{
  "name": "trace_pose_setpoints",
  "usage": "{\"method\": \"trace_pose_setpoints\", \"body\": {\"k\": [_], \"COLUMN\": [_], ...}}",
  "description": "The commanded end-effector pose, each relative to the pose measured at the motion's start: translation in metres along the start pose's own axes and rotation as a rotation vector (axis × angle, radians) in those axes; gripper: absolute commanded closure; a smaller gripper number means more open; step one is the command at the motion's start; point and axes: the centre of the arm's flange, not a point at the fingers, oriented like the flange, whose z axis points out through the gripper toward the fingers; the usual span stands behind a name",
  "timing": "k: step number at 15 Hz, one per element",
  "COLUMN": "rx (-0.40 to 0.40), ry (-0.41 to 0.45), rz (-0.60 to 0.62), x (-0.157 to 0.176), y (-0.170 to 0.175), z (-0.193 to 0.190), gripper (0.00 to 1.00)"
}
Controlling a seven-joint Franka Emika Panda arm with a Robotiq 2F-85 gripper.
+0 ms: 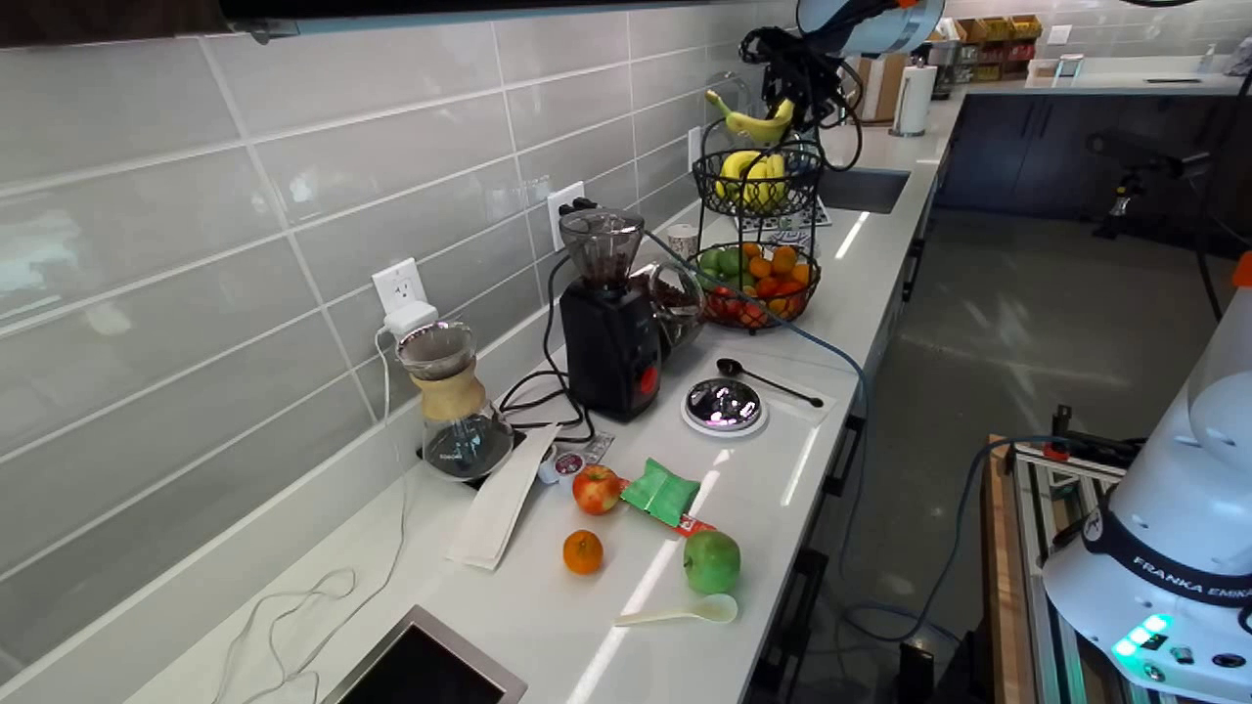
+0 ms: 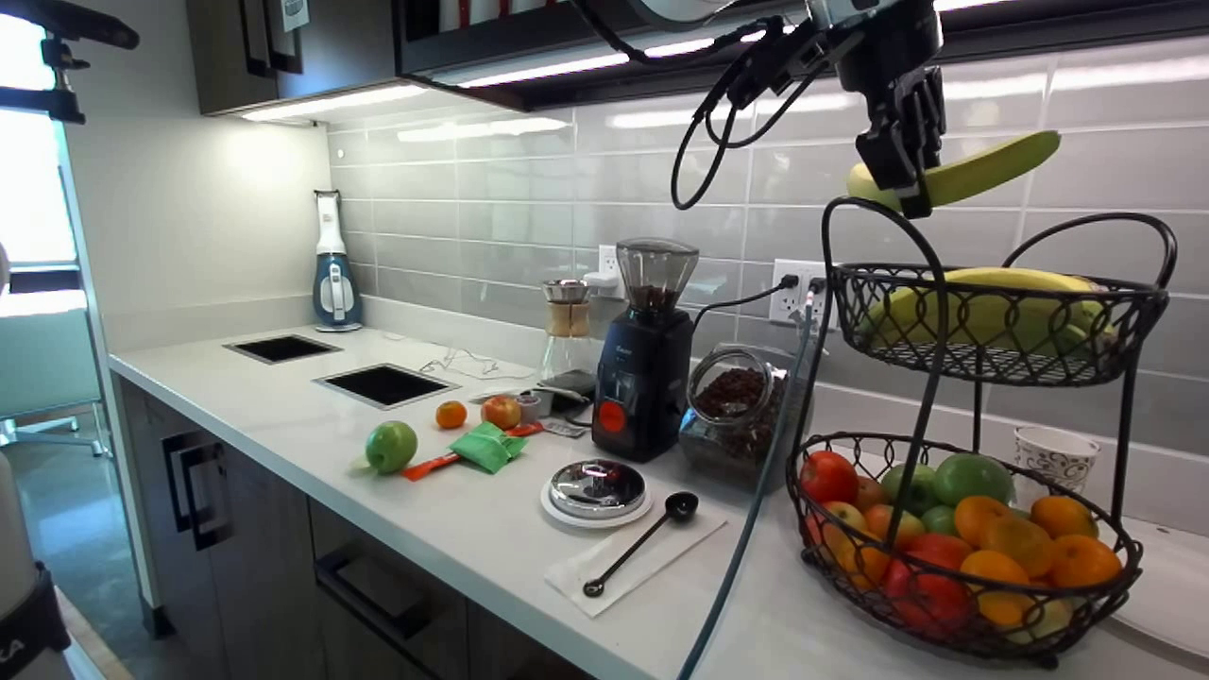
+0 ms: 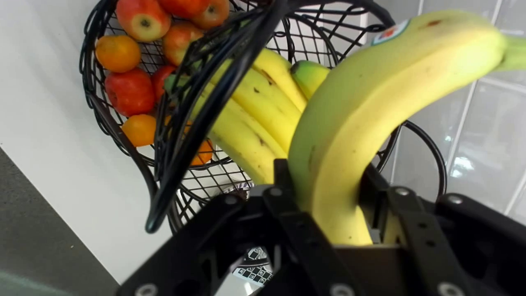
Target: Put the banana, on the counter, next to the other bananas
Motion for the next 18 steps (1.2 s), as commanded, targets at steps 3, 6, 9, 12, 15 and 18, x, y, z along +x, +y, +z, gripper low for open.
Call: {"method": "trace_pose_setpoints", "body": {"k": [3, 6, 9, 12, 15, 18], "rx": [-0.002, -0.02, -0.033, -0.04, -0.037, -0.029], "ry": [0.02, 0.004, -0.021, -0.05, -0.068, -0.092], "rz": [0.029, 0.034, 0.039, 0.05, 0.048, 0.05], "x": [0.017, 0.015, 0.008, -0.002, -0.012, -0.021], "y": [-0.012, -0.013, -0.016, -0.02, -0.027, -0.035], "z": [0.025, 0.038, 0.052, 0.062, 0.065, 0.061], "gripper": [0.82, 0.82, 0.82, 0.82, 0.82, 0.25]}}
